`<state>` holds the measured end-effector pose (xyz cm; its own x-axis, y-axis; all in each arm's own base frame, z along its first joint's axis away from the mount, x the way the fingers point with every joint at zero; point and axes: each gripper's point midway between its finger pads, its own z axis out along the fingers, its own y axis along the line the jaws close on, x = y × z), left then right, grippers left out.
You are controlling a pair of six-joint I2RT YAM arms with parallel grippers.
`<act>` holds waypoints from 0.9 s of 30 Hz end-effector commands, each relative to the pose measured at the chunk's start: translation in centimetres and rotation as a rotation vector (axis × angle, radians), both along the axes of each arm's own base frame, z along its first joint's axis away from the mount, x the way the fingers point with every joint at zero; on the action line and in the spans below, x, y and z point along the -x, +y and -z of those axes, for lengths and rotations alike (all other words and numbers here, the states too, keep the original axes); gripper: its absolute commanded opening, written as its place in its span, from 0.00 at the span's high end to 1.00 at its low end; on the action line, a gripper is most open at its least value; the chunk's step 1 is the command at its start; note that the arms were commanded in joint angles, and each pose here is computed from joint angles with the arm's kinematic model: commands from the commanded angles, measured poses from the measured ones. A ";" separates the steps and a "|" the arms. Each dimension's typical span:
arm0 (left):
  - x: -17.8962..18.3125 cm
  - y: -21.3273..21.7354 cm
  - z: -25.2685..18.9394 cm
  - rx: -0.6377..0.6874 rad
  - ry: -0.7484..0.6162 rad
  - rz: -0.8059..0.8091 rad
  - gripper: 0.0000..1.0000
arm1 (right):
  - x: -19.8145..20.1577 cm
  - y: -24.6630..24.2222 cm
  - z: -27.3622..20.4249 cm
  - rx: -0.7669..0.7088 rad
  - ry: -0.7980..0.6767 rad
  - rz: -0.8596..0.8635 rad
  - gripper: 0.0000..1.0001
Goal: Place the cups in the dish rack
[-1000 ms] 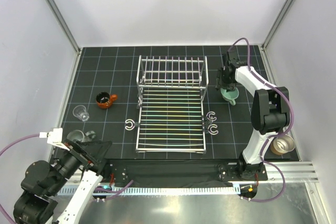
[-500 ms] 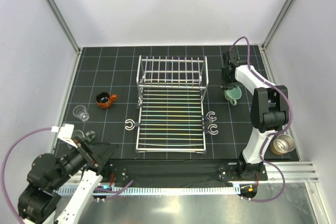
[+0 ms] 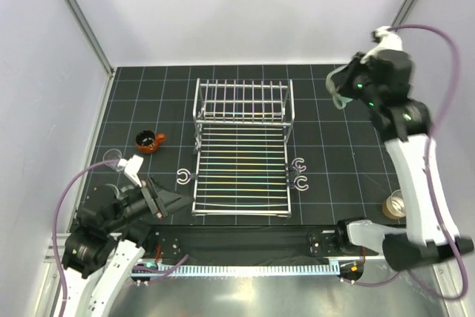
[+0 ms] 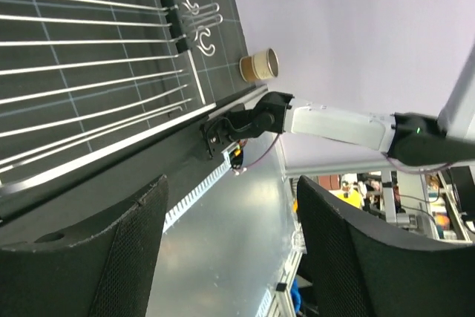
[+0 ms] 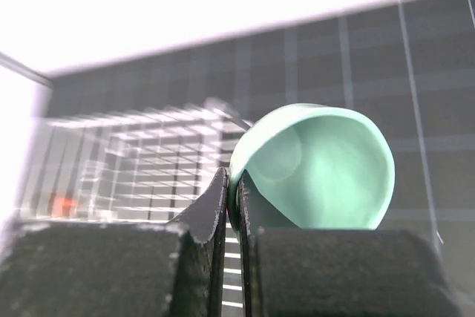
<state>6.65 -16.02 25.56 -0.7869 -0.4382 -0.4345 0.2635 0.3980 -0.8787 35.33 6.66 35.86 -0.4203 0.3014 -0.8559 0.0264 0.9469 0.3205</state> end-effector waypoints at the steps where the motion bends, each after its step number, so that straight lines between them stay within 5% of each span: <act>1: -0.5 -1.1 -3.2 0.041 -0.098 0.071 0.31 | 4.6 2.0 -6.8 -0.116 -0.161 -0.123 0.96; 8: -4.4 -2.2 -8.8 0.021 -0.212 0.058 0.26 | 13.5 11.9 -10.4 -0.731 -0.174 -0.662 0.96; 18: -7.3 -4.8 -12.4 0.248 -0.320 0.118 0.12 | 20.0 13.5 -12.2 -1.005 -0.177 -0.888 0.96; 27: -9.2 -10.1 -13.5 0.208 -0.322 0.227 0.11 | 20.4 14.5 -11.5 -1.152 -0.132 -0.912 0.96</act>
<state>15.61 -24.84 34.88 -0.7789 -0.3544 -0.5174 0.4860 0.1802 -0.8552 16.54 21.39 44.18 -0.7973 0.4889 -0.3539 -0.4371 -0.0635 0.8972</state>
